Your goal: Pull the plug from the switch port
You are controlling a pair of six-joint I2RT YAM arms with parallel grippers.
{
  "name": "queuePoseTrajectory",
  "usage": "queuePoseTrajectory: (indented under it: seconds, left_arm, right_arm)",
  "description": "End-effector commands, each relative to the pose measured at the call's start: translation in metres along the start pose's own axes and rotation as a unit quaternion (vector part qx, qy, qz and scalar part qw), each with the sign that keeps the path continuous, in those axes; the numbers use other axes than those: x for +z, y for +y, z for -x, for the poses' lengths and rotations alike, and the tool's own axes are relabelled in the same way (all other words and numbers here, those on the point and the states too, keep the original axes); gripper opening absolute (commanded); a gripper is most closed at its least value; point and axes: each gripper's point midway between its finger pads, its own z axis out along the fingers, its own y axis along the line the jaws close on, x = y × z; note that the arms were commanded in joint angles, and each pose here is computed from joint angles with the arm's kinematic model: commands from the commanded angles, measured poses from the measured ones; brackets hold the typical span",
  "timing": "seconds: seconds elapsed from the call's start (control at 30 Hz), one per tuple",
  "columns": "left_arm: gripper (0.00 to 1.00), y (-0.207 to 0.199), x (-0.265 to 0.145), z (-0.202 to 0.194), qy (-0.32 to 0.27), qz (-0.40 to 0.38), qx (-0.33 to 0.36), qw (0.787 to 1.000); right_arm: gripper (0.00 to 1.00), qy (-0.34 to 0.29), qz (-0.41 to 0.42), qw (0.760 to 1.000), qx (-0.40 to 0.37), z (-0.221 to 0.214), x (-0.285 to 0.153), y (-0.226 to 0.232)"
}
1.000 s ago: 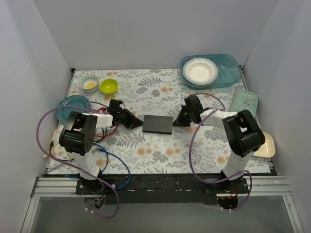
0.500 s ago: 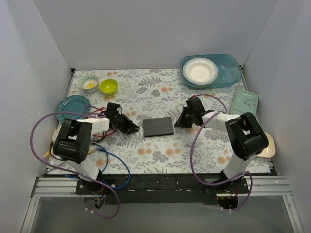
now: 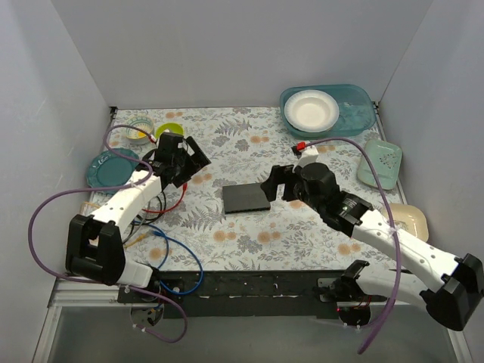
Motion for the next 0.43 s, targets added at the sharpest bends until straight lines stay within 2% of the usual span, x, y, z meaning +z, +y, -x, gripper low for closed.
queuePoseTrajectory:
  seconds: [0.0,0.1,0.33,0.4]
  left_arm:
    - [0.98,0.024,0.005,-0.050,0.111,0.007,0.021,0.994]
    - [0.98,0.022,0.000,-0.060,0.121,-0.016,0.011,0.992]
    - [0.98,0.017,-0.014,-0.061,0.109,-0.050,0.013,0.993]
    - [0.98,0.015,-0.017,-0.056,0.098,-0.052,0.014,0.994]
  right_arm:
    - [0.99,-0.011,-0.065,0.991,-0.120,0.001,-0.019,-0.022]
    - [0.99,-0.005,-0.076,0.987,-0.140,-0.008,-0.034,-0.029]
    - [0.99,-0.066,-0.042,0.990,-0.115,-0.006,-0.064,-0.032]
    - [0.99,-0.066,-0.050,0.989,-0.120,-0.008,-0.068,-0.038]
